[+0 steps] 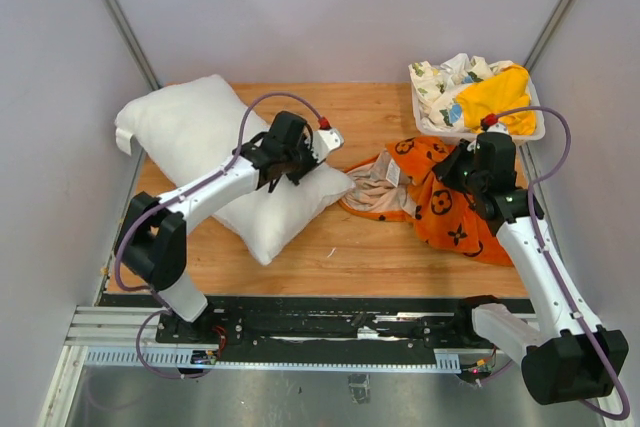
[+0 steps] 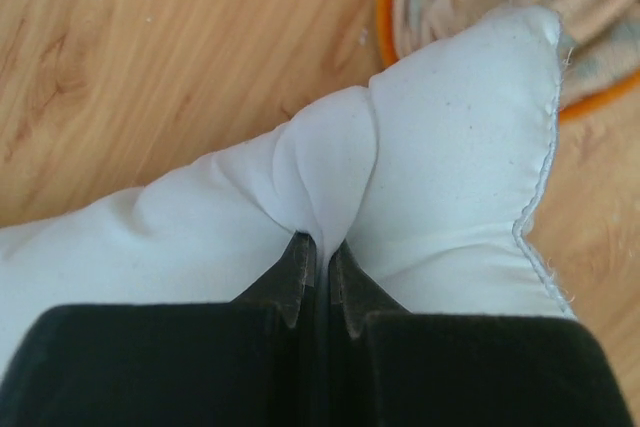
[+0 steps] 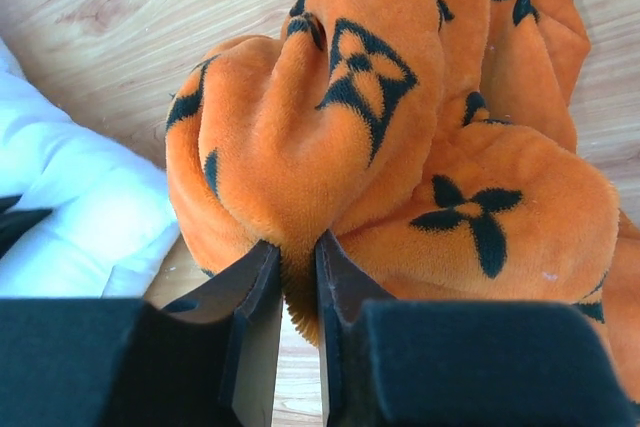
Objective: Remove the pillowcase from the pillow
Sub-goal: Adjust the pillow at the center of the board.
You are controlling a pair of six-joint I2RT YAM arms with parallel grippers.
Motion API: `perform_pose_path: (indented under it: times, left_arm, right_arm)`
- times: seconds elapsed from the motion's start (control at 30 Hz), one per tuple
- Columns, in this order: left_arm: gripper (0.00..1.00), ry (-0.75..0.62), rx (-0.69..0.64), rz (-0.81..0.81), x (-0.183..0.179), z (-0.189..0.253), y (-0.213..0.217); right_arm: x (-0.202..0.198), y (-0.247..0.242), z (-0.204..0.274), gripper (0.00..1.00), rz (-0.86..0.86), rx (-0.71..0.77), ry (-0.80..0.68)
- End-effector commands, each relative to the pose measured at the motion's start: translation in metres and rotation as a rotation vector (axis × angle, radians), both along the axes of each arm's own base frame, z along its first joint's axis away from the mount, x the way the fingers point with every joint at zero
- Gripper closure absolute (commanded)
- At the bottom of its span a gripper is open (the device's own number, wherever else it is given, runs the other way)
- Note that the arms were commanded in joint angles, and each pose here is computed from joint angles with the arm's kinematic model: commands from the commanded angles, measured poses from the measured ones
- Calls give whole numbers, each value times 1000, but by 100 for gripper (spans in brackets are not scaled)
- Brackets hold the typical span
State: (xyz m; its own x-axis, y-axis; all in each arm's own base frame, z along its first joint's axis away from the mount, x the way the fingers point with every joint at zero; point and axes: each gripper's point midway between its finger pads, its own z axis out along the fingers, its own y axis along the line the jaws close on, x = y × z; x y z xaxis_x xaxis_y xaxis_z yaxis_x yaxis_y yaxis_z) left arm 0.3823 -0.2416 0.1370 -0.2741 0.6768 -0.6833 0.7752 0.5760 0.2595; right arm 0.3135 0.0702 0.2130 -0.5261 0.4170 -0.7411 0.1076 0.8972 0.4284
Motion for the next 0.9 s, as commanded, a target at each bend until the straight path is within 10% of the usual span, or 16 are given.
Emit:
perform_pose_path:
  times: [0.0, 0.33, 0.4, 0.43, 0.6, 0.87]
  left_arm:
    - [100, -37, 145, -146, -42, 11, 35]
    - [93, -266, 177, 124, -71, 95, 114]
    - [56, -318, 216, 225, -79, 113, 141]
    - [15, -375, 182, 284, -83, 134, 150]
    - [1, -620, -530, 407, -116, 281, 134]
    - [1, -19, -970, -137, -138, 233, -45]
  right_arm:
    - [4, 14, 18, 81, 61, 22, -64]
    - [12, 47, 32, 67, 185, 38, -95]
    - [12, 51, 35, 63, 203, 30, -99]
    - [11, 51, 34, 62, 205, 28, -99]
    - [10, 53, 30, 60, 212, 29, -94]
    - [9, 53, 26, 59, 207, 21, -79]
